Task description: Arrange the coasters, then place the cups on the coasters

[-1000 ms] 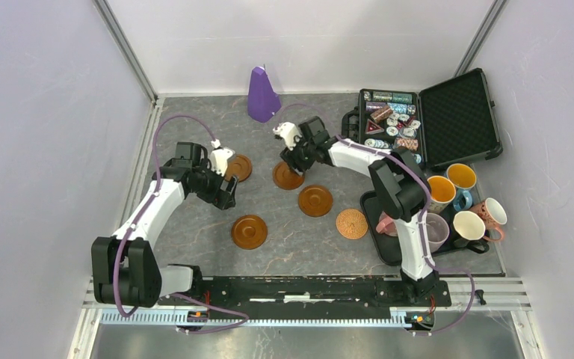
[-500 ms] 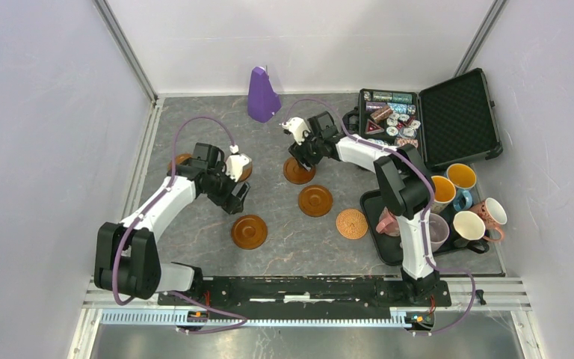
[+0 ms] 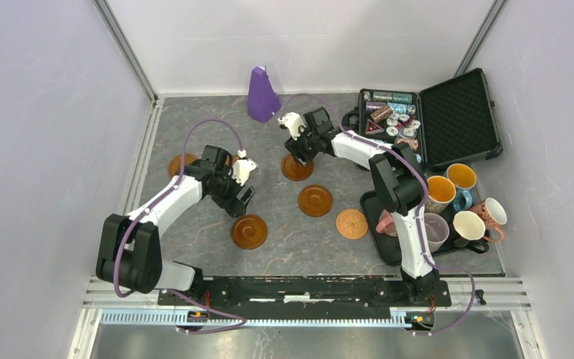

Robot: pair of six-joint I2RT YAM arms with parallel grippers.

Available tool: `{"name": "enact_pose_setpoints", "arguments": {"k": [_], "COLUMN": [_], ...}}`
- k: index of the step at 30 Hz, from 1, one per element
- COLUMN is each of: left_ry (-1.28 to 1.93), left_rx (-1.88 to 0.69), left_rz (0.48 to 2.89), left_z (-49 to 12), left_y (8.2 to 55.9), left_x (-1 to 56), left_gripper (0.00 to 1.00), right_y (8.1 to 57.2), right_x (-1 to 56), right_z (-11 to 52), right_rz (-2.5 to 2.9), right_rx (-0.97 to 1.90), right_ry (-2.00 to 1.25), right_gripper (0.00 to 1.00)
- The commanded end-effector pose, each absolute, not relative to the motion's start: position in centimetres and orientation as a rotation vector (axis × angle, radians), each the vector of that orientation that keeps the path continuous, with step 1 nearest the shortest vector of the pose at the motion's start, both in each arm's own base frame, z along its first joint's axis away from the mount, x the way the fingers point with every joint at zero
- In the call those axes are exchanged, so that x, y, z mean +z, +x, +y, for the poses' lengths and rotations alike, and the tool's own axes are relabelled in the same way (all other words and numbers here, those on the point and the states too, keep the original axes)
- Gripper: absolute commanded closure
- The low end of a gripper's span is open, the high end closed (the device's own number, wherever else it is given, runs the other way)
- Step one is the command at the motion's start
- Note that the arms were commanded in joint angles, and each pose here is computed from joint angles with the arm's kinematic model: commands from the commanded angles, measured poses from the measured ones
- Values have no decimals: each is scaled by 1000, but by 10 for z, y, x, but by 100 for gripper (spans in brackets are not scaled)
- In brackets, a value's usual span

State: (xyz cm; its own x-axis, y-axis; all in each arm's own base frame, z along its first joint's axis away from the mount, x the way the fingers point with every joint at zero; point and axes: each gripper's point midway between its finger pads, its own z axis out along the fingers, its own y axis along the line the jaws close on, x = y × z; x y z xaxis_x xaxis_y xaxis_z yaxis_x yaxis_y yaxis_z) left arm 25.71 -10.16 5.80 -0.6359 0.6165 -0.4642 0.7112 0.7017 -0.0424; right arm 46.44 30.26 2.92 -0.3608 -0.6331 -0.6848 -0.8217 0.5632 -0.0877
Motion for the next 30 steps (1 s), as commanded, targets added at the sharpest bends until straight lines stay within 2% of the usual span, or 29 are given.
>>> {"name": "enact_pose_setpoints", "arguments": {"k": [1,12,24,28,30], "left_ry": [1121,1245,1447,1475,1450], "left_rx": [-272,-222,-57,3,52], "left_rz": [2419,2416,2381,2418,2445], "left_z": [-108,-120,-121,-110,-103], "left_y": [265,258,240,236,237], "left_x": [62,48,28,18,16], "left_gripper": [10,10,13,20,28], "right_y": [478,450,366,347,340], "right_x": [54,113,82,61,49], "right_z": [316,315,245,229,224], "right_rz": [2046,1936,2064,2101,2131], "right_rx": [368,467,453,426,421], "right_ry": [-1137,-1203,-1417,-1443,-1443], "right_gripper": [36,25,23,22,22]}}
